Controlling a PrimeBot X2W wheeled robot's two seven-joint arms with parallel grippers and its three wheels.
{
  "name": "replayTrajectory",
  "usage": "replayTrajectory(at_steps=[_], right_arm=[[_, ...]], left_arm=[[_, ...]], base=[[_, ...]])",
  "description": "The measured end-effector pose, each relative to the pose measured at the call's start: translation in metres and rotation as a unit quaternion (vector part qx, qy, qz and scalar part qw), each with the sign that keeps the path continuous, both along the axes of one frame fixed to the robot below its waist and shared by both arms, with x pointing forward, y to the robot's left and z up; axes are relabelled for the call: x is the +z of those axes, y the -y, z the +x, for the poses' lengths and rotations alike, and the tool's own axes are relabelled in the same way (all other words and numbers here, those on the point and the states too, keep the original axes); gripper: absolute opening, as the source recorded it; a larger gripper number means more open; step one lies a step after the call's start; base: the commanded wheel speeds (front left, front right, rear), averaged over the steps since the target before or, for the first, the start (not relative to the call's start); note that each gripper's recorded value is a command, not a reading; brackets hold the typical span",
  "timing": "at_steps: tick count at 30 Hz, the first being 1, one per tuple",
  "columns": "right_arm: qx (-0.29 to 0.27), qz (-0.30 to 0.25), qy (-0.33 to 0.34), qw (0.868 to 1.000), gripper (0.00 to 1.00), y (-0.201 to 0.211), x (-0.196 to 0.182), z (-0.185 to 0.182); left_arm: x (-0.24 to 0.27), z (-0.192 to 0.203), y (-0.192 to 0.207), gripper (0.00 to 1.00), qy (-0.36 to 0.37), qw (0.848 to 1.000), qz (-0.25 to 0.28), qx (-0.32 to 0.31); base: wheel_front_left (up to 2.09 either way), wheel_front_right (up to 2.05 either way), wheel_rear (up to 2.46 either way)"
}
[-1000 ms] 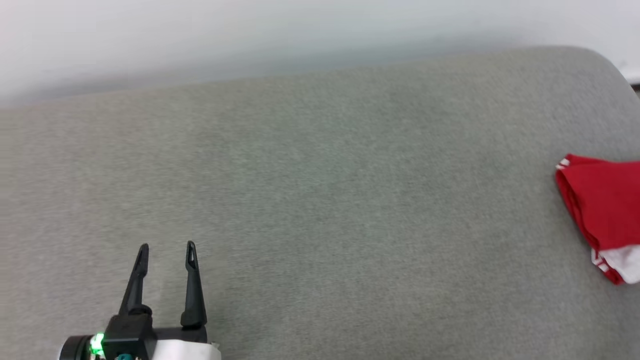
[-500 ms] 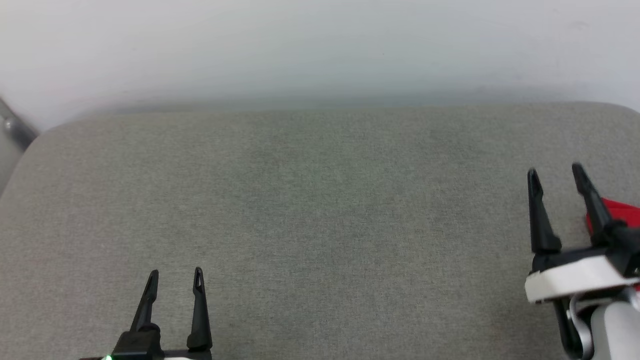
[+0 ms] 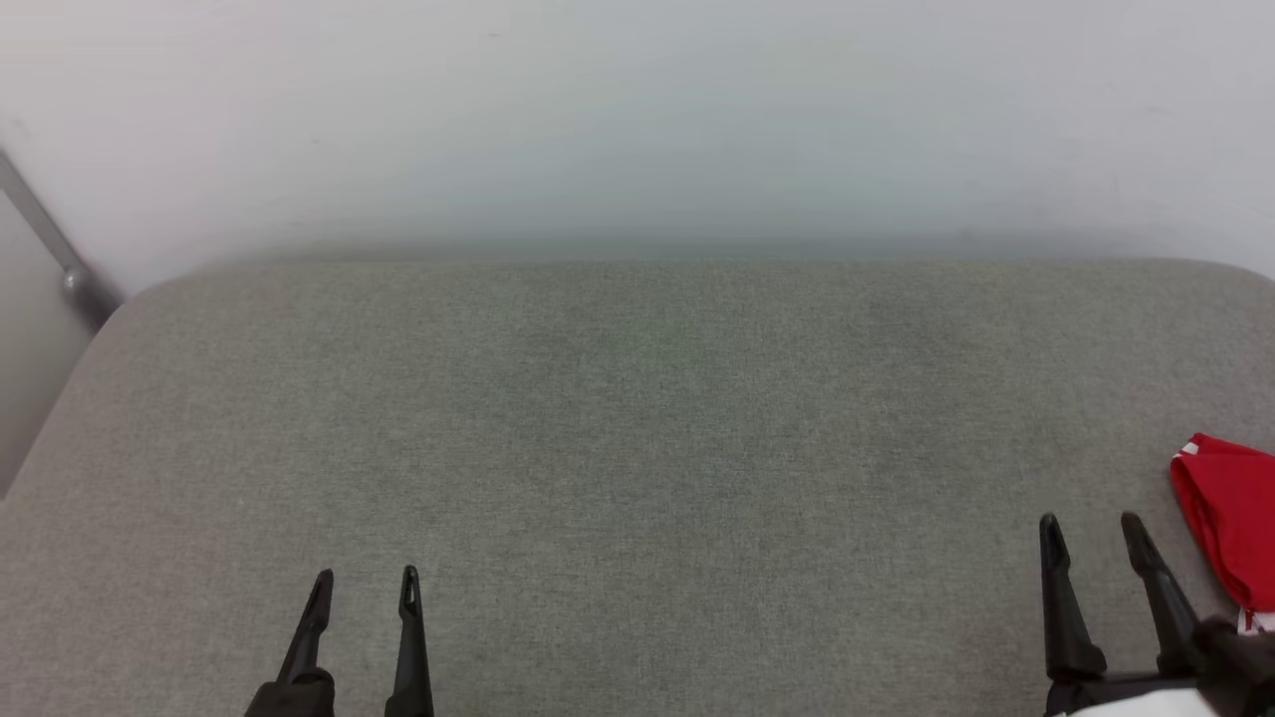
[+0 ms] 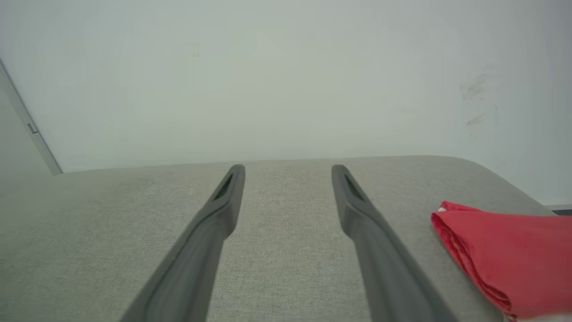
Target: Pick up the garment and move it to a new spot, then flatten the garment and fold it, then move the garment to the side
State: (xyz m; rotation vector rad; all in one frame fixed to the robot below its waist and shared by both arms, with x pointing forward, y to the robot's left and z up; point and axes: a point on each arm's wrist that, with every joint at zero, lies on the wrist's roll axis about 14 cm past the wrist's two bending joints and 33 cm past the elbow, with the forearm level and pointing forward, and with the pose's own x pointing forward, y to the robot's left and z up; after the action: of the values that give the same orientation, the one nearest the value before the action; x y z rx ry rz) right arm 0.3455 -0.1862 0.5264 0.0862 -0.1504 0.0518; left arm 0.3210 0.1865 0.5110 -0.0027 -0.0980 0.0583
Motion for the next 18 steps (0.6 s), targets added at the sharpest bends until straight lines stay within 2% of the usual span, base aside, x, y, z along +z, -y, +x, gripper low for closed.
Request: replayTrajectory(at_steps=[18], right_arm=[[-0.001,0.031,-0.011,0.999,1.0,0.001,-0.007,-0.027]], left_arm=[[-0.003,-0.009,-0.002,1.0,-0.003,1.0,-0.006,-0.001]], base=[[0.0,0.0,0.0]])
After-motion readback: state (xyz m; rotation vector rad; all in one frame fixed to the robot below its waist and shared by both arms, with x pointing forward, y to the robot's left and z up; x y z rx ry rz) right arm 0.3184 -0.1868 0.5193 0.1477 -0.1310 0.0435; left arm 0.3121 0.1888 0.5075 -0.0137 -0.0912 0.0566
